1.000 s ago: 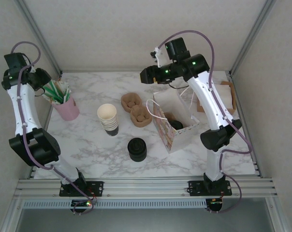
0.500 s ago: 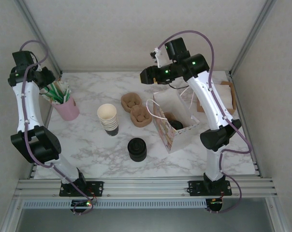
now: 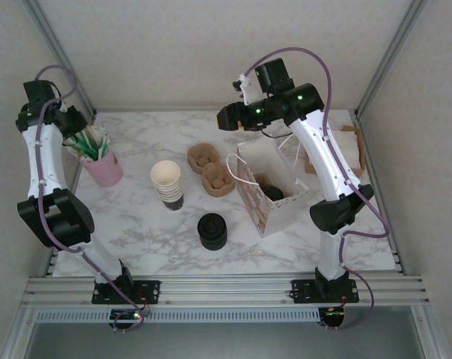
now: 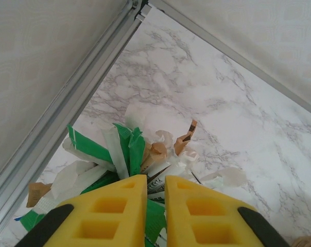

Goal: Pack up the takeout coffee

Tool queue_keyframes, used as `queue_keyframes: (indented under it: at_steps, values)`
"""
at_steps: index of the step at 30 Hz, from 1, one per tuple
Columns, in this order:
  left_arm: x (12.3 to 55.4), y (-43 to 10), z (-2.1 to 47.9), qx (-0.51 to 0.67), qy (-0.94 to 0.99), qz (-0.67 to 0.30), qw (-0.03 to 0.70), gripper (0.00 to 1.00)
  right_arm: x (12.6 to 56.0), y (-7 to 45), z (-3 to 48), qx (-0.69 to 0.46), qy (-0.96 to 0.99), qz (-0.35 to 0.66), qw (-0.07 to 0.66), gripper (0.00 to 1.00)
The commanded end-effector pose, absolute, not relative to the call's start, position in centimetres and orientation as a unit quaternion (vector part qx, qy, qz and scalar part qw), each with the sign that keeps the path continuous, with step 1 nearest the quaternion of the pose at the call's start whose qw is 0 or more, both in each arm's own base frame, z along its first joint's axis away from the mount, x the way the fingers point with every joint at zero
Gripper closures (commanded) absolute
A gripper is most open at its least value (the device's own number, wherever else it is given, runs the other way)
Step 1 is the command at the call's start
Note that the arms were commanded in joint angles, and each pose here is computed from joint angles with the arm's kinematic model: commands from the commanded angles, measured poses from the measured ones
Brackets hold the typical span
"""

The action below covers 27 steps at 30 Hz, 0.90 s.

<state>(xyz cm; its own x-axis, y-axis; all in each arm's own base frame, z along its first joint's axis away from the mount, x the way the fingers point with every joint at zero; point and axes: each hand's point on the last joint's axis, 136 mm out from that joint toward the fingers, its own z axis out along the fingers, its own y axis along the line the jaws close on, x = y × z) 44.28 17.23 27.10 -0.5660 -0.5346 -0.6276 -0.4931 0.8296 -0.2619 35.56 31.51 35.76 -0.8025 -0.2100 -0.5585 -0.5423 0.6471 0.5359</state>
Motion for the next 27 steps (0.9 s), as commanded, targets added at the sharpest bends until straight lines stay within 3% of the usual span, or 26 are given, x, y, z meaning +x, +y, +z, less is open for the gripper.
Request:
queue_keyframes:
  at_steps: [1, 20, 27]
  values:
    - [44.4, 17.4, 27.6, -0.291, 0.884, -0.019, 0.364, 0.84, 35.4, 31.4, 36.3, -0.219, 0.876, 0.36, 0.235, 0.36]
    - [43.2, 17.6, 29.7, -0.305, 0.872, 0.006, 0.383, 1.0, 35.6, 31.5, 36.3, -0.217, 0.875, 0.364, 0.233, 0.35]
    - [42.5, 17.1, 31.7, -0.308, 0.865, 0.022, 0.395, 1.0, 35.5, 31.4, 36.5, -0.216, 0.875, 0.366, 0.234, 0.31]
